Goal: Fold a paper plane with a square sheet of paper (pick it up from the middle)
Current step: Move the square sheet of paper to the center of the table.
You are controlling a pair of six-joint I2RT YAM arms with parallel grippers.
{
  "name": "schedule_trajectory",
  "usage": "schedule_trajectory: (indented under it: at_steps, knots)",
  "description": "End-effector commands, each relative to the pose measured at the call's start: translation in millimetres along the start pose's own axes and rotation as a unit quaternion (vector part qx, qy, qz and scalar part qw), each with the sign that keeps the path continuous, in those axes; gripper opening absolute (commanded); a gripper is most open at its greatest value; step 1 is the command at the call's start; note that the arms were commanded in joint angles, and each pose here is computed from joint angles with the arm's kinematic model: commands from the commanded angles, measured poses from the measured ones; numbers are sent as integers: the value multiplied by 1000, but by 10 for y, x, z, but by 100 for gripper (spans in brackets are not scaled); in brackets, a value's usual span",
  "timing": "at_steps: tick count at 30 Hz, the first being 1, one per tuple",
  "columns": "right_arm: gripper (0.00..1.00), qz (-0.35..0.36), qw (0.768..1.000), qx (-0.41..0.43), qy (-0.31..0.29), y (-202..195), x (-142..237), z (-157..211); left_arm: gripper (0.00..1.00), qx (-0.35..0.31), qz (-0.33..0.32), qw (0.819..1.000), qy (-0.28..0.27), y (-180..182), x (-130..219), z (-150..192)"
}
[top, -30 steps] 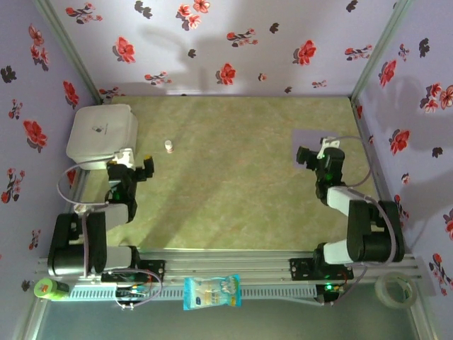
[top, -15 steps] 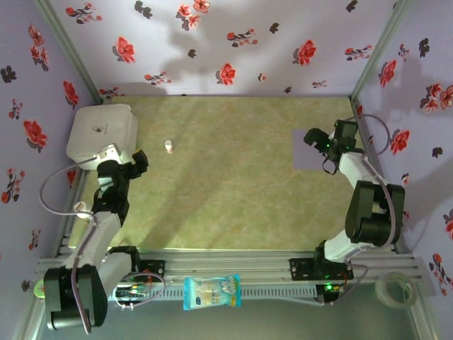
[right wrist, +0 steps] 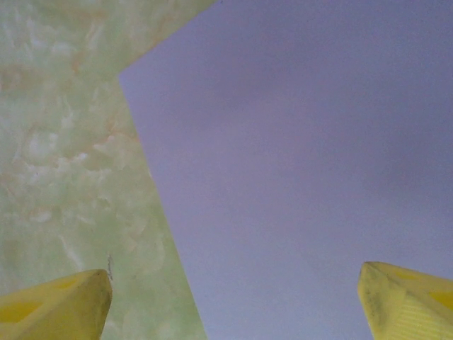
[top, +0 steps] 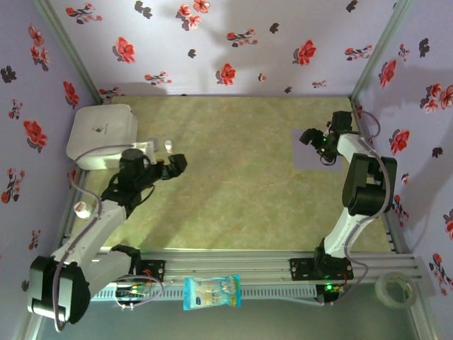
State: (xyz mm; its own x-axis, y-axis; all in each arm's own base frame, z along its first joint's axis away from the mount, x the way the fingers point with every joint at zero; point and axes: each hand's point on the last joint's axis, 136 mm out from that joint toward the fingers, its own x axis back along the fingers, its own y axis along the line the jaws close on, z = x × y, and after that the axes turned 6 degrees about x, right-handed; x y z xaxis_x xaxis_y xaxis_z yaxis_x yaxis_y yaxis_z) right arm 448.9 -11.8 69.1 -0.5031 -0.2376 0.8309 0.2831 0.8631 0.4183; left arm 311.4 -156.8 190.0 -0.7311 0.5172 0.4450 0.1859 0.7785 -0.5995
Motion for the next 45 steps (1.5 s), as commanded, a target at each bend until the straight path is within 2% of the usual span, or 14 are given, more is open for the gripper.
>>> schedule_trajectory:
  at_steps: [1, 11, 20, 28, 34, 39, 42, 45]
  knots:
    - [89, -19, 999, 0, 41, 32, -85, 99, 100, -27, -6, 999, 46, -188, -117, 182]
    - [85, -46, 993, -31, 105, 27, -309, 385, 100, -71, 2, 992, 107, -615, -457, 487]
    - [83, -48, 986, -20, 161, 155, -350, 809, 100, -69, -19, 994, 87, -612, -412, 402]
    - [83, -54, 980, -2, 191, 510, -332, 1273, 100, -55, -43, 996, 63, -513, -359, 335]
    - [83, -57, 980, -10, 193, 744, -314, 1742, 100, -53, -53, 996, 50, -467, -341, 306]
    - [83, -94, 978, -6, 184, 1133, -201, 2108, 100, -48, -61, 995, 55, -416, -373, 344]
    - [83, -120, 977, 5, 175, 1335, -69, 2121, 100, -42, -64, 995, 61, -408, -407, 368]
    - [84, -129, 981, 36, 137, 1422, 139, 1929, 100, -32, -60, 995, 72, -439, -455, 395]
